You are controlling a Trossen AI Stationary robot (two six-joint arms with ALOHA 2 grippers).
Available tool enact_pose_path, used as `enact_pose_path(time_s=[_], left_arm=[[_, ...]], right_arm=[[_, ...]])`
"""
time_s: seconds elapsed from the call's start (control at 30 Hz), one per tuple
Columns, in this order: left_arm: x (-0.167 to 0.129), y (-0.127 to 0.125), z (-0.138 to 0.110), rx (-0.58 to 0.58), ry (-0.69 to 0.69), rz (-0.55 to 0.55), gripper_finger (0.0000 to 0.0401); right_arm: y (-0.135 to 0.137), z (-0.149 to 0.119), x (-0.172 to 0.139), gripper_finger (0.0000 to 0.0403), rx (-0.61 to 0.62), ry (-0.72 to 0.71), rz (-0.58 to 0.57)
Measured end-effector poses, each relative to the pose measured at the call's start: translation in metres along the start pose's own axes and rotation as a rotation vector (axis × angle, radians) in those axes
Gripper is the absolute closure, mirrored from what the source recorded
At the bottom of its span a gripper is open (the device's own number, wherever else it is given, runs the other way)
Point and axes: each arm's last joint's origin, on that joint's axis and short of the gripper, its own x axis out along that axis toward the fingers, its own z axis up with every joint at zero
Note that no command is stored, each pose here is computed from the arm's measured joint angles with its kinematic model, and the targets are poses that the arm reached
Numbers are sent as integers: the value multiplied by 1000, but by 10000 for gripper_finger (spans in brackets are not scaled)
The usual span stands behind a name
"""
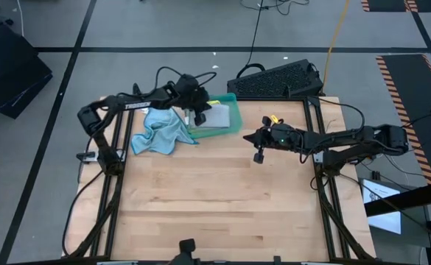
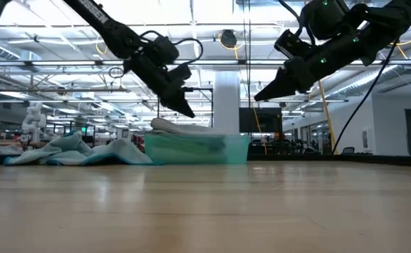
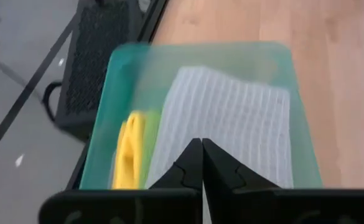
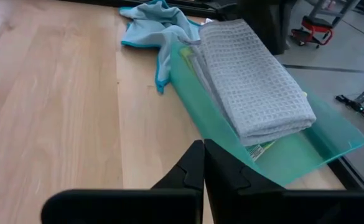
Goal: Fold microfiber towels
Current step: Fold the blue microfiber cloth
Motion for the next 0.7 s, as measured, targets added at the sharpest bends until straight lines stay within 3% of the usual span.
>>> enact_pose_path(time_s=[0.23, 0.4, 0.7], left_arm=[[-6, 1, -31, -56, 166, 65, 397], [-2, 1, -48, -88, 169, 87, 399], [-11, 0, -49, -111, 165, 93, 396]], right_arm=[[0, -1, 0, 403, -2, 10, 2], [0, -1, 0, 403, -9, 10, 2], [0, -1, 0, 403, -8, 9, 3]])
